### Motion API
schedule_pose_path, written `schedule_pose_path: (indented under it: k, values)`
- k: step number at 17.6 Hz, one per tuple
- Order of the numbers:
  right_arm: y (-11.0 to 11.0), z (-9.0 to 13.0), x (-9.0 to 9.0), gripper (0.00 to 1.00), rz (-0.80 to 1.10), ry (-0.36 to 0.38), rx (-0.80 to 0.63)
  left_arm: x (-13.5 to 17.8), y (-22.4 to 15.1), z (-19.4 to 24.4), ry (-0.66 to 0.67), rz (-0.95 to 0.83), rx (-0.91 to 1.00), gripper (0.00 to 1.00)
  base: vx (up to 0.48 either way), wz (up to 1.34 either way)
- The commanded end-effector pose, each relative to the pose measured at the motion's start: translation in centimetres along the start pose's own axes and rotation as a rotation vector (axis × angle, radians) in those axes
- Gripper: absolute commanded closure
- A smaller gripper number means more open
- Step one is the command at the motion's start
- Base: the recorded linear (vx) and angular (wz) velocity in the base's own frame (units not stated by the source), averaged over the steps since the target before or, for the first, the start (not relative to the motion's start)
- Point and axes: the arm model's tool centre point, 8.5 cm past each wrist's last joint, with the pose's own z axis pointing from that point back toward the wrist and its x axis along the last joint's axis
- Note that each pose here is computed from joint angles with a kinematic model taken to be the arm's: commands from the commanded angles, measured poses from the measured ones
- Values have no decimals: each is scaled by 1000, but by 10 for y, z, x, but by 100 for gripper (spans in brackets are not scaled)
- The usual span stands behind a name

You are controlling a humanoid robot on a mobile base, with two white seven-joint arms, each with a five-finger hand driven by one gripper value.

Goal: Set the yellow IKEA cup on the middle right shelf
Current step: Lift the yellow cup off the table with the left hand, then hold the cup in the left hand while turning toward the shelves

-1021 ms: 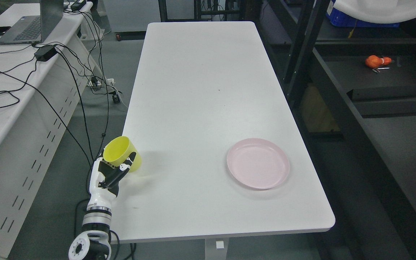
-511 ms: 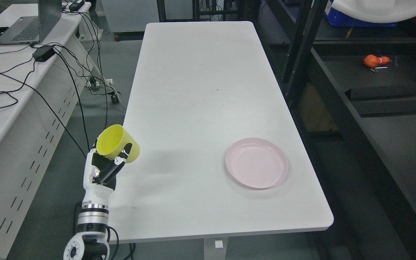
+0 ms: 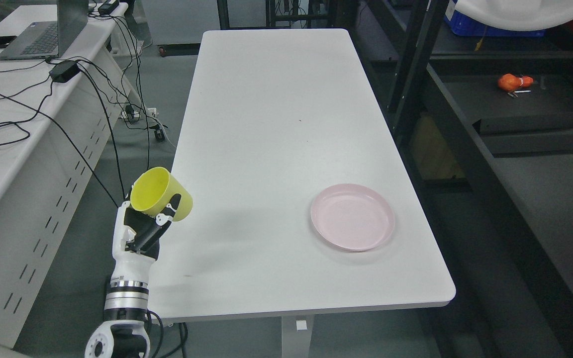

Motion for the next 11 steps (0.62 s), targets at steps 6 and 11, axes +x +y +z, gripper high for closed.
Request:
schedule_pose_path:
  k: [6, 11]
  values:
    - [-10, -1, -9, 0, -3, 15, -12, 2, -11, 1, 5, -7, -45, 100, -91, -8]
    - [-10, -1, -9, 1, -3, 15, -12, -2, -14, 4, 18, -5, -51, 100, -120, 11]
